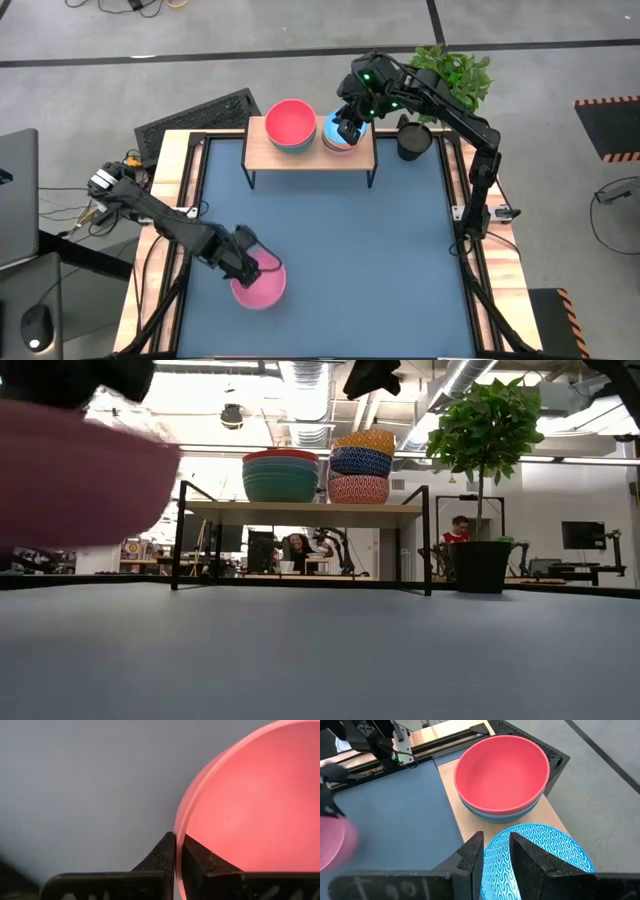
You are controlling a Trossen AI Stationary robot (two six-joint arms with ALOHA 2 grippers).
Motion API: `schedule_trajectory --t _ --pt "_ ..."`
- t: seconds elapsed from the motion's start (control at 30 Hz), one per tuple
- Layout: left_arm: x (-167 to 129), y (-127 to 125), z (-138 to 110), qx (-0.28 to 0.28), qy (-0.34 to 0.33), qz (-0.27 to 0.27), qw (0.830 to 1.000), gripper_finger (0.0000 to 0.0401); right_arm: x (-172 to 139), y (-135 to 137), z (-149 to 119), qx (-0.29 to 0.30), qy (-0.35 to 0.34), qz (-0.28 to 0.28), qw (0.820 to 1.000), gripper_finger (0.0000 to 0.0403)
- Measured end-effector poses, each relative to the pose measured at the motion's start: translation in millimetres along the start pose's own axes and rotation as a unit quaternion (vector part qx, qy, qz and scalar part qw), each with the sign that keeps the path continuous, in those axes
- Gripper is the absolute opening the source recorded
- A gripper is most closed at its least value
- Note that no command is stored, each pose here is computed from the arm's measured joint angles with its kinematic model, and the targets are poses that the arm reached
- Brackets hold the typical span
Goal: Place and stack bowls onto a shelf
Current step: Stack the pink bowl on top of the red bowl on the shelf
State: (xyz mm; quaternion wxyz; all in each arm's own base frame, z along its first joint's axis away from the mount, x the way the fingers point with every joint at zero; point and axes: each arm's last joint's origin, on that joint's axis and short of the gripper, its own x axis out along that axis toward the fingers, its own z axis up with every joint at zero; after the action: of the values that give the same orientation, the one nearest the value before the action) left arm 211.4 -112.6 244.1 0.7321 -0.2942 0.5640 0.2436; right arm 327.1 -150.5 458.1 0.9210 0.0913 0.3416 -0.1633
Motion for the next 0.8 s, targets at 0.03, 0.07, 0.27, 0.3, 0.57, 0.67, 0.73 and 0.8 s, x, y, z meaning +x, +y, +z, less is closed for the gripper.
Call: schedule_trajectory --t 0.03,0.07,0.27,0.3,0.57,0.67,0.73,0.8 --pt "-11 3 5 -0.006 -0.019 0.014 1.0 0.0001 -2 0 0 0.0 -0.002 0.0 1.0 0.0118" --pt "-22 7 11 -0.013 -0.037 0.029 0.999 0.0001 -2 0 0 0.0 -0.003 0.0 1.0 0.0118" --pt "-91 31 45 -0.085 -0.228 0.102 0.964 0.0 -7 9 4 -0.007 -0.025 0.01 1.0 0.0118" --pt "-101 35 52 -0.093 -0.267 0.114 0.952 0.0 -8 11 6 -0.01 -0.036 0.013 0.999 0.0118" --pt "-156 55 99 -0.092 -0.52 0.255 0.81 0.0 -13 37 29 -0.021 -0.164 0.032 0.986 0.0118" --pt "-164 55 115 -0.076 -0.554 0.321 0.764 0.0 -16 50 36 -0.025 -0.204 0.008 0.979 0.0118" --pt "-168 54 122 -0.062 -0.557 0.362 0.745 0.0 -18 58 39 -0.031 -0.231 -0.016 0.972 0.0118" --pt "-172 53 129 -0.055 -0.554 0.391 0.733 0.0 -21 67 43 -0.043 -0.261 -0.036 0.964 0.0118"
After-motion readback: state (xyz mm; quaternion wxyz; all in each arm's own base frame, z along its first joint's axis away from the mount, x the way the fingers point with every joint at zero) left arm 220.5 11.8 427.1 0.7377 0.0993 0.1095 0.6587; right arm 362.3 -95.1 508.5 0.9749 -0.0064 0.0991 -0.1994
